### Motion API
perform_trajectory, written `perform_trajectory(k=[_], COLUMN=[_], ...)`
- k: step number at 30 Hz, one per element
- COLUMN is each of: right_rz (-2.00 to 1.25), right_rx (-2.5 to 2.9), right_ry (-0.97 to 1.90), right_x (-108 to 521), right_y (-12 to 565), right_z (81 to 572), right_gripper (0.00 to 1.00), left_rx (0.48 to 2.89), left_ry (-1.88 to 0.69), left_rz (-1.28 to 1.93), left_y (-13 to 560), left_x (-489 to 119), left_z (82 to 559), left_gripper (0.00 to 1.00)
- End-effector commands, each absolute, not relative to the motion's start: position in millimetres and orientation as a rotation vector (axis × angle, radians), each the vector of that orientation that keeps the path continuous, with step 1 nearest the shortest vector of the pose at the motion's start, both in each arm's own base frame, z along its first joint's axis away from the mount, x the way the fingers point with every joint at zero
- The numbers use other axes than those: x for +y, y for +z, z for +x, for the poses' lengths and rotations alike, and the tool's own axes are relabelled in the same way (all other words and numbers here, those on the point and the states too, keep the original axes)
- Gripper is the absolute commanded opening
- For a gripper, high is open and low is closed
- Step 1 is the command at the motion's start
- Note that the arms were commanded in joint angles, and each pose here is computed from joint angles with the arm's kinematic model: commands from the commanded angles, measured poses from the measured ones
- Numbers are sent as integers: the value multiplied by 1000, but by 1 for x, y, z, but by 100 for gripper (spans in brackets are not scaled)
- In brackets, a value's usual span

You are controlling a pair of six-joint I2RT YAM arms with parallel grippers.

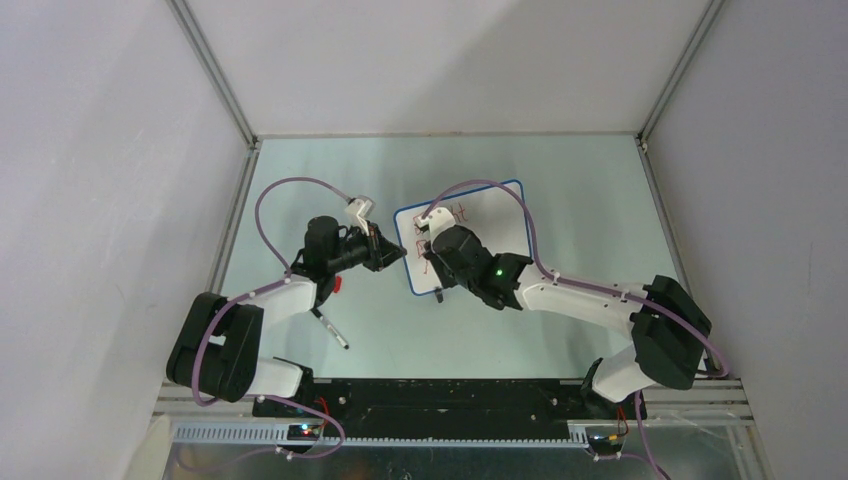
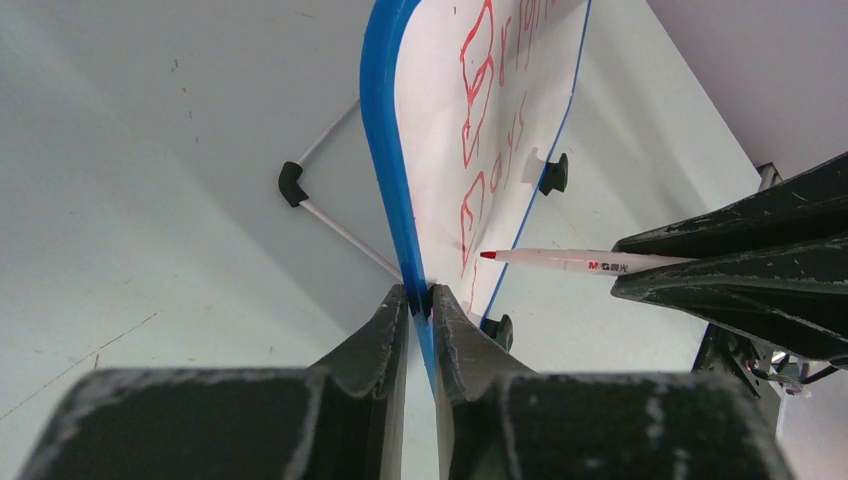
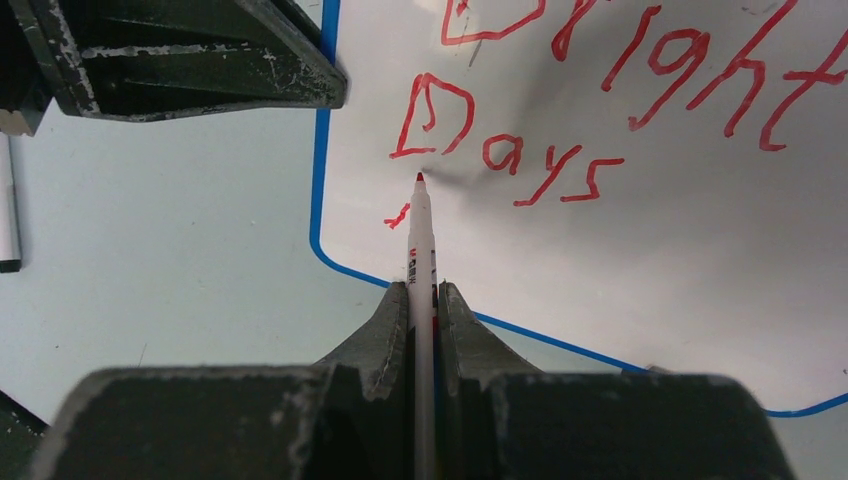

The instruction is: Write a sentence on the whiteboard

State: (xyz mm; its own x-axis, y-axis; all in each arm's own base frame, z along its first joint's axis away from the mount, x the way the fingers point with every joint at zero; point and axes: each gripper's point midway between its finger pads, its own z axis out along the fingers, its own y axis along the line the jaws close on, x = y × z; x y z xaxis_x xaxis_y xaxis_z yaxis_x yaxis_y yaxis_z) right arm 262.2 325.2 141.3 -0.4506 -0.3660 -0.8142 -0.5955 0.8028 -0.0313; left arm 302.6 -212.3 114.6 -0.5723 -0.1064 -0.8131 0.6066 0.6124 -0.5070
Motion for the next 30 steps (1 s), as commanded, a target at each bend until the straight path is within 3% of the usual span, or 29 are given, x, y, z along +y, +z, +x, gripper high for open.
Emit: perform_trajectory(k=[1, 30], right_rz=[-677, -681], right_rx=[2060, 2130], right_ry=[330, 279], right_x=[331, 314], right_y=[155, 131], right_z=[274, 264], right_gripper=[0, 0], left_rx=[1867, 1864], left_ry=[-1001, -997], left_rz=[447, 448], left_y=[143, 144], left_x=[-218, -217], left_z=[313, 312], left_gripper=[16, 16])
